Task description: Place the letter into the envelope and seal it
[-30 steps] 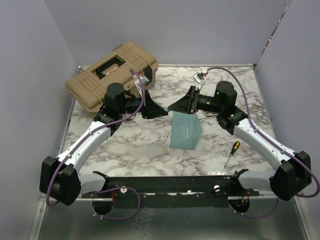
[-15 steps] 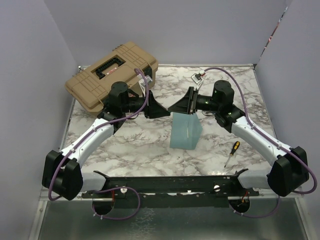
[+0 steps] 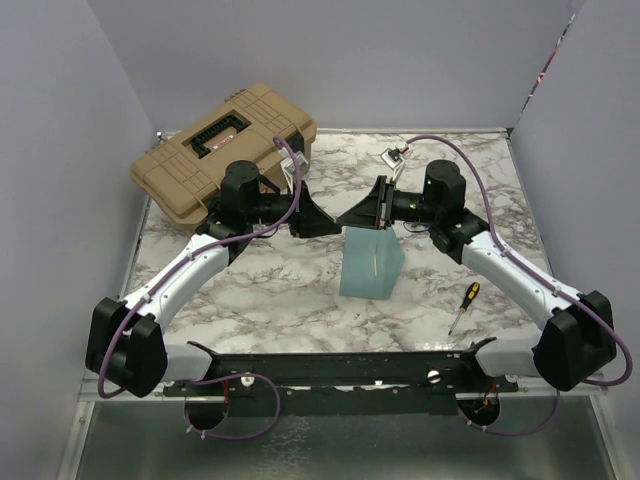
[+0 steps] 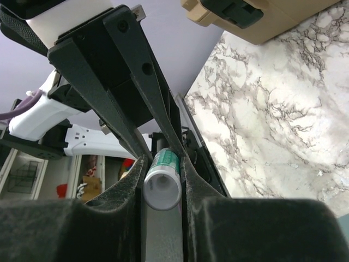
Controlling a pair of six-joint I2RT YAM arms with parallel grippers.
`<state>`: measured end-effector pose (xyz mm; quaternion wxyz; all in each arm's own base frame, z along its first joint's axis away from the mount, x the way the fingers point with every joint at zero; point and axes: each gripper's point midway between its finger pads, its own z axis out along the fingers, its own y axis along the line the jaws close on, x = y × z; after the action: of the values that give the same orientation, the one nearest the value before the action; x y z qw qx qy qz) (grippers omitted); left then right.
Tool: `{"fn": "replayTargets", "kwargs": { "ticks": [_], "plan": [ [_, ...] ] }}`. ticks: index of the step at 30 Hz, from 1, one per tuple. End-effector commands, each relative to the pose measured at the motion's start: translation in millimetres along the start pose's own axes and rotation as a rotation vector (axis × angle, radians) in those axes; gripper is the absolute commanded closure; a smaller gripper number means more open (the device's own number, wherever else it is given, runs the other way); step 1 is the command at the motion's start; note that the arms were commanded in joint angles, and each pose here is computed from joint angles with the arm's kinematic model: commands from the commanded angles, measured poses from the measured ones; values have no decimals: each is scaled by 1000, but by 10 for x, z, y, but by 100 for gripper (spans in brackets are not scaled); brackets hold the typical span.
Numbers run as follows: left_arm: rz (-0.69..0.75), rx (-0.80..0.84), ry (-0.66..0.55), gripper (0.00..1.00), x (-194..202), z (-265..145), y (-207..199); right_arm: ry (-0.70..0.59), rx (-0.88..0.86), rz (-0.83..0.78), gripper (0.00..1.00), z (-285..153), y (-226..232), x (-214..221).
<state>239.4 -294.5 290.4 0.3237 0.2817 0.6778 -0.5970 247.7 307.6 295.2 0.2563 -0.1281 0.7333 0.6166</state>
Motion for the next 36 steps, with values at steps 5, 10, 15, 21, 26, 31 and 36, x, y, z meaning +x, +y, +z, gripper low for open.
{"fn": "replayTargets", "kwargs": {
  "ticks": [5,10,15,21,26,31,36],
  "plan": [
    [89,-47,-37,25,-50,-66,-48,-54,-35,-78,99,-53,253,-67],
    [120,-70,-70,8,-108,-125,-100,-102,78,-111,99,-78,51,-122],
    [109,-120,-85,5,-113,-161,-55,-191,465,-184,100,-323,-591,-274],
    [-5,-211,-75,20,88,-51,238,-265,1074,-162,100,-1034,-1589,-235],
    [-134,-334,-85,49,279,254,692,-294,1075,-212,100,-952,-1735,-93],
    [-336,-478,-107,79,478,508,1360,-264,1026,-276,100,-790,-1913,123],
    [-369,-508,-70,84,611,853,1727,-181,1070,-337,99,-710,-2071,307]
  ]
}}
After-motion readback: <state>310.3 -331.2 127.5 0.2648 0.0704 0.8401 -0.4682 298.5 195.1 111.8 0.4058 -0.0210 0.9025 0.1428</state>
